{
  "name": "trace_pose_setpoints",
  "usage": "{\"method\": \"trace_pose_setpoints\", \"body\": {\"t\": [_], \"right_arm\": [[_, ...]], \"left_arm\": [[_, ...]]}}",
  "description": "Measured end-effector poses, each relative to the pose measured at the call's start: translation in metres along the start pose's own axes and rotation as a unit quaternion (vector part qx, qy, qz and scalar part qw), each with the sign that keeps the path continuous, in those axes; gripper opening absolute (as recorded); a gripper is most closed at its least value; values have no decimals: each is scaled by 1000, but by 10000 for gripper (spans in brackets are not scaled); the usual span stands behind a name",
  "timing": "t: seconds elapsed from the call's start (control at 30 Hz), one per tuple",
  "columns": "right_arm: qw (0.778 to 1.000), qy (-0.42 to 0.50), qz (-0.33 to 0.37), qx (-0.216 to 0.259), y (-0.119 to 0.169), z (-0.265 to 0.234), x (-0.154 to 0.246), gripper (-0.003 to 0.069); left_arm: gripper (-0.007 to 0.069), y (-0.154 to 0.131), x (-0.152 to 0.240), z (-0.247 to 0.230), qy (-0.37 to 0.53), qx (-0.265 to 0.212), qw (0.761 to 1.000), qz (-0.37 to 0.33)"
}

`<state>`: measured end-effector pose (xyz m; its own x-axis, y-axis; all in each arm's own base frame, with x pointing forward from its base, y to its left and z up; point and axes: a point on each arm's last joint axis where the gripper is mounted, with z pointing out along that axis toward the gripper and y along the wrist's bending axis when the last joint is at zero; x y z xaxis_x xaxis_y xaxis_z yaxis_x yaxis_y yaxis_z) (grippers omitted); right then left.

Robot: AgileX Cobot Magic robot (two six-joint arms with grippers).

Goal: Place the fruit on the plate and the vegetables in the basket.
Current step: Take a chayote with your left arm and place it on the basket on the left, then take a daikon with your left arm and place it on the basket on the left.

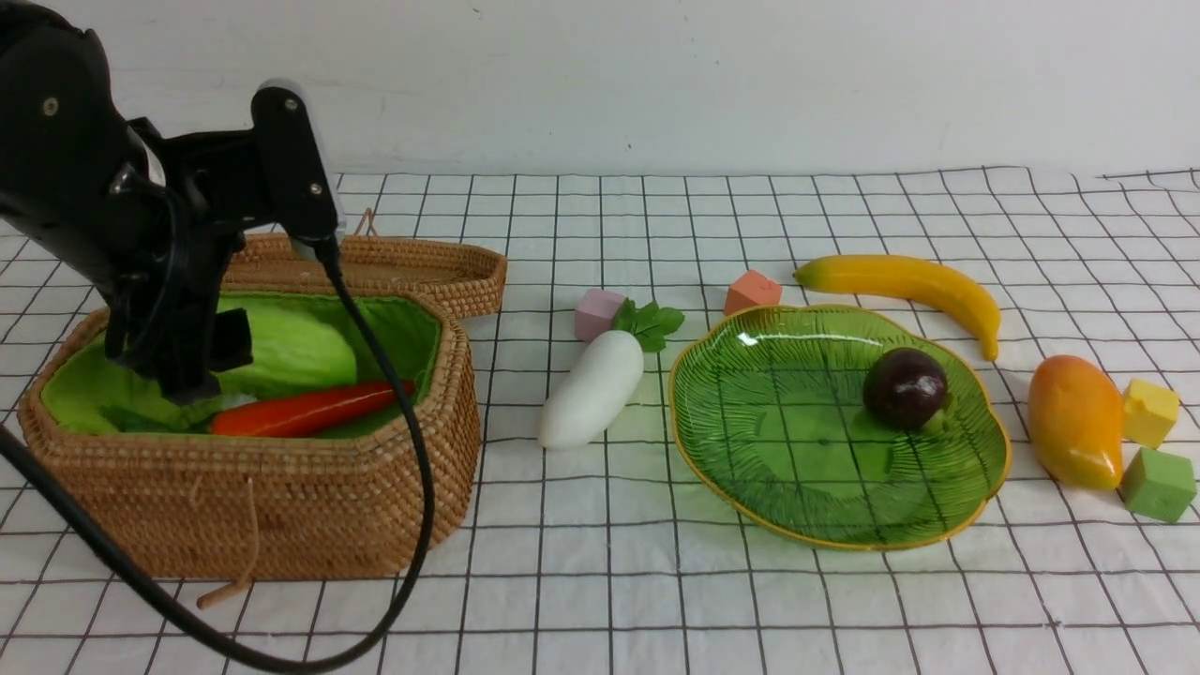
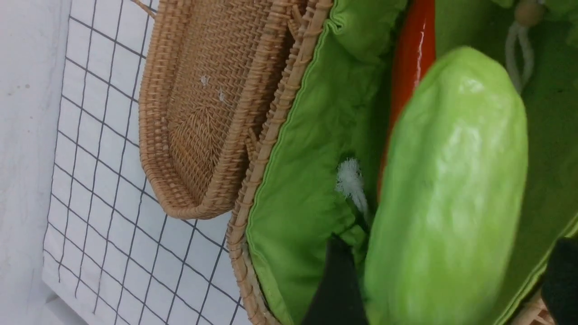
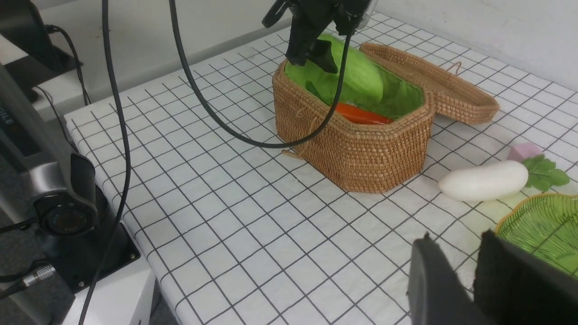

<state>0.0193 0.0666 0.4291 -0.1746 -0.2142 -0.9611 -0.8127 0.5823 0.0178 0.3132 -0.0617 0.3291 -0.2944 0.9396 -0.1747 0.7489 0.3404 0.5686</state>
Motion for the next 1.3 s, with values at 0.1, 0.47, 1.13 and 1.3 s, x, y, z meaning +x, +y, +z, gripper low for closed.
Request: {"method": "trace_pose_setpoints", "body": {"t": [0.1, 0.47, 1.13, 1.3], "right_arm": [[1000, 0, 0, 0, 0, 0, 0, 179], [993, 41, 75, 83, -14, -2, 8, 183], [982, 95, 111, 120, -19, -4, 19, 185], [982, 95, 111, 119, -19, -4, 19, 189]], "left_arm": [[581, 0, 0, 0, -1, 0, 1000, -1], [227, -21, -59, -33, -188, 78, 935, -290], [603, -56, -198, 128, -2, 73, 963, -258], [618, -63, -202, 151, -7, 64, 966, -250]]}}
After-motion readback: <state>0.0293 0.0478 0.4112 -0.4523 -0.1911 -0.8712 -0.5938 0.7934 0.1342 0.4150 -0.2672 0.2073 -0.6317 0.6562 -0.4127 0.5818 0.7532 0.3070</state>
